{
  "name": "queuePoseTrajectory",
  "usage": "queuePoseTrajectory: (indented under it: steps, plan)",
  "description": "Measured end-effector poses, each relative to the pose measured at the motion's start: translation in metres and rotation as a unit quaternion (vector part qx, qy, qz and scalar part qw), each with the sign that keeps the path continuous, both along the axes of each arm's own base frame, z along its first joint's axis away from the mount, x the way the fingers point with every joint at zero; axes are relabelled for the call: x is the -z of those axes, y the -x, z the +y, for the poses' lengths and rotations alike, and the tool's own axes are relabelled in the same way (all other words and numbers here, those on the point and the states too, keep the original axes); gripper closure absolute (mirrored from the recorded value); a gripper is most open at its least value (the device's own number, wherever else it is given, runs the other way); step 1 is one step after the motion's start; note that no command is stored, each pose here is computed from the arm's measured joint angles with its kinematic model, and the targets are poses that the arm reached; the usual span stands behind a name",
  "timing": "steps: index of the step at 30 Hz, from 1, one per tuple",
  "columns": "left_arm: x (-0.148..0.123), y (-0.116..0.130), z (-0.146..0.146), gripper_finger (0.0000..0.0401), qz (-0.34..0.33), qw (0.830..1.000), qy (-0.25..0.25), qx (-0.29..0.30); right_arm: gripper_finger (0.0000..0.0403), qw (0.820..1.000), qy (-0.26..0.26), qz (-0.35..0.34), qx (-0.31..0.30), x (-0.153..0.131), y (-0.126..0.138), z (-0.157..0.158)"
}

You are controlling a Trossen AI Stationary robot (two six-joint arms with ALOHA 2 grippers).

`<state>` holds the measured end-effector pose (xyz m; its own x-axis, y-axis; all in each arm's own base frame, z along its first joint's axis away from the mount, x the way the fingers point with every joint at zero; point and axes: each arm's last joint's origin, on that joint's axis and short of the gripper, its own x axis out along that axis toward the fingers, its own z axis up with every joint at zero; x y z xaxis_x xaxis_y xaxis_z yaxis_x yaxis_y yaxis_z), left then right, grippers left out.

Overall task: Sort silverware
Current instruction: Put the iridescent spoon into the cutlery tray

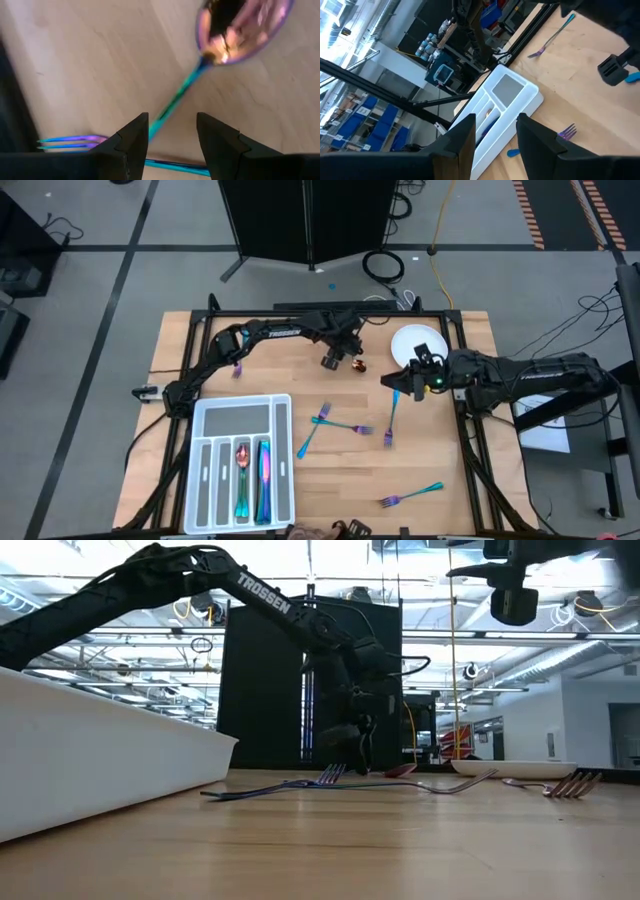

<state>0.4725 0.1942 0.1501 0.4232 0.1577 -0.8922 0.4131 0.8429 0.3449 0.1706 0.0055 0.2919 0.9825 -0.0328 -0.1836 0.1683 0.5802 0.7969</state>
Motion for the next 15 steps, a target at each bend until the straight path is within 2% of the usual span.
queuePoseTrajectory:
  steps: [5,8,10,15]
  plan:
    - [-0.04,-0.004,0.001,0.0232,-0.057,0.998,-0.004,-0.008,0.0275,1.0,0.017,0.002,0.024,0.0,0.0,-0.007]
    - [-0.069,-0.001,0.003,0.0232,-0.101,0.994,0.016,-0.04,0.0275,0.996,0.029,0.019,0.079,0.004,-0.001,-0.014]
    - [-0.091,0.007,0.006,0.0232,-0.129,0.99,0.033,-0.053,0.0275,0.992,0.04,0.04,0.112,0.008,-0.002,-0.019]
    - [-0.163,0.044,0.026,0.0232,-0.209,0.972,0.039,-0.1,0.0275,0.983,0.093,0.085,0.131,0.021,-0.019,-0.032]
